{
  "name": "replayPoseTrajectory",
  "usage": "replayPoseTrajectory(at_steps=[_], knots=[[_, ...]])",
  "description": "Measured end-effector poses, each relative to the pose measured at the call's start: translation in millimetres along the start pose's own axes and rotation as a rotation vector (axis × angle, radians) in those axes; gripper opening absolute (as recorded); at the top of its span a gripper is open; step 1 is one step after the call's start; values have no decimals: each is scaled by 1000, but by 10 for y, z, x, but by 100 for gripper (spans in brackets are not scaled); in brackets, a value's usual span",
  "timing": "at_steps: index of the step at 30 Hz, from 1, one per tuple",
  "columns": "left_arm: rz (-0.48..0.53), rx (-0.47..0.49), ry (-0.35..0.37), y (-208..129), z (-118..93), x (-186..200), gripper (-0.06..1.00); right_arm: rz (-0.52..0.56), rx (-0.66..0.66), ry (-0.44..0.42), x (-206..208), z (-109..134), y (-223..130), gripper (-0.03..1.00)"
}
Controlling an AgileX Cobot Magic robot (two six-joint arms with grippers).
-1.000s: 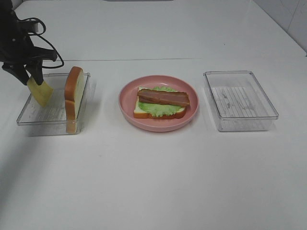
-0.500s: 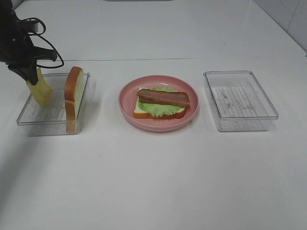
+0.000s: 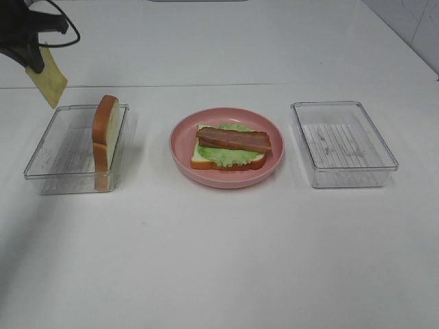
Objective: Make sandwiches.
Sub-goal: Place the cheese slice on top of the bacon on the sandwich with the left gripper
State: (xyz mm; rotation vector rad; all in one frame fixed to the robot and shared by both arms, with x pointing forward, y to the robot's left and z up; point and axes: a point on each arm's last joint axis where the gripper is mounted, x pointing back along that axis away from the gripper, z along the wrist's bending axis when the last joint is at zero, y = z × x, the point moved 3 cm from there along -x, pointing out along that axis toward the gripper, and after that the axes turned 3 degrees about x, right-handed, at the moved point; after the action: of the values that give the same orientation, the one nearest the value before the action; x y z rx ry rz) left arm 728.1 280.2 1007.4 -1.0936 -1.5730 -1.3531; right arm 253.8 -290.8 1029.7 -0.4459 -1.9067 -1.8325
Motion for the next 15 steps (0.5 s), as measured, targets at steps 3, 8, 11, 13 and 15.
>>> replayPoseTrajectory(at_steps=[3, 8, 11, 13, 15], knots=[[-47, 2, -45, 18, -80, 249, 0, 0, 0, 0, 0, 0, 0, 98], [-123, -29, -154, 5, -347, 671, 0, 0, 0, 0, 0, 0, 0, 98], [-148, -74, -239, -47, -642, 854, 0, 0, 0, 0, 0, 0, 0, 98], [-150, -91, -269, -73, -759, 895, 0, 0, 0, 0, 0, 0, 0, 98], [-139, -140, -349, -161, -1115, 940, 0, 0, 0, 0, 0, 0, 0, 98]])
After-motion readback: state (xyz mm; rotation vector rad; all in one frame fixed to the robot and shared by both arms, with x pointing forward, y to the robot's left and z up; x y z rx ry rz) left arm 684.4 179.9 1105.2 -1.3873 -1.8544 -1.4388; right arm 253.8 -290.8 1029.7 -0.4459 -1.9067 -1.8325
